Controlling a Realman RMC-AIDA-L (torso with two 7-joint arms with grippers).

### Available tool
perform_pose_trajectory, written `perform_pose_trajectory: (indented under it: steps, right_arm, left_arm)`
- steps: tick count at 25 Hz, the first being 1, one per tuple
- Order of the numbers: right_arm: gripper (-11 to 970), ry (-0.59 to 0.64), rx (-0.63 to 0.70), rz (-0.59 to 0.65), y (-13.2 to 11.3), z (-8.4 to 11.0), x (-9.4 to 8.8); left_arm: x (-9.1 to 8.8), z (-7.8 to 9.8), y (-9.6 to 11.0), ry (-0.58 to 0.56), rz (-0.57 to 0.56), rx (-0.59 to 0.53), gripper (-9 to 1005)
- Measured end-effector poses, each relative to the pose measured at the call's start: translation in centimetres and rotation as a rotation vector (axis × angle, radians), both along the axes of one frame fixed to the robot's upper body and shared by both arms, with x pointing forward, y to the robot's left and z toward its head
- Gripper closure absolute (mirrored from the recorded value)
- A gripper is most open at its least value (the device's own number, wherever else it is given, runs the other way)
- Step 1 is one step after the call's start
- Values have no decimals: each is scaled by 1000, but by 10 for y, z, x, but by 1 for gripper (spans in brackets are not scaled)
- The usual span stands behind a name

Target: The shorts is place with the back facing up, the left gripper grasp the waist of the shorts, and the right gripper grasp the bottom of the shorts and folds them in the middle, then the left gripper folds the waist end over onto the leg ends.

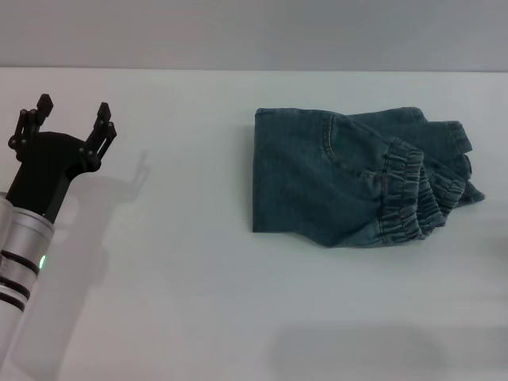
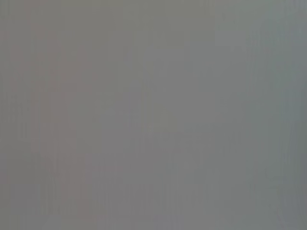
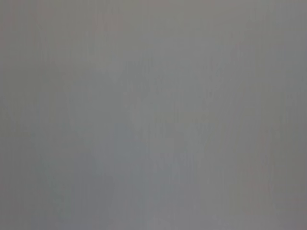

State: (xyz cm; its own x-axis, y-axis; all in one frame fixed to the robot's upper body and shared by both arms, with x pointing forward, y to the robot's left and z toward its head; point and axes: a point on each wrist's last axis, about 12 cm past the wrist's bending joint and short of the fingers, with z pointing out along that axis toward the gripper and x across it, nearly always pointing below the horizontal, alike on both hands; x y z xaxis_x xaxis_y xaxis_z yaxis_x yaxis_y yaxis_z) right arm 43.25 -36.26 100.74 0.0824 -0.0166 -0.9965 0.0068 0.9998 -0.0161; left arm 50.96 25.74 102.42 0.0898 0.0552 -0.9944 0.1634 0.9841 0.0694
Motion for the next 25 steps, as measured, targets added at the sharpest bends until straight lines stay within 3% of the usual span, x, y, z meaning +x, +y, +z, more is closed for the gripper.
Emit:
perform_pose_trajectory:
  steps: [25]
  right_arm:
    - [400,0,1,-2,-1,0,-1]
  left_arm:
    - [-1,0,2,-3,10,-4,163]
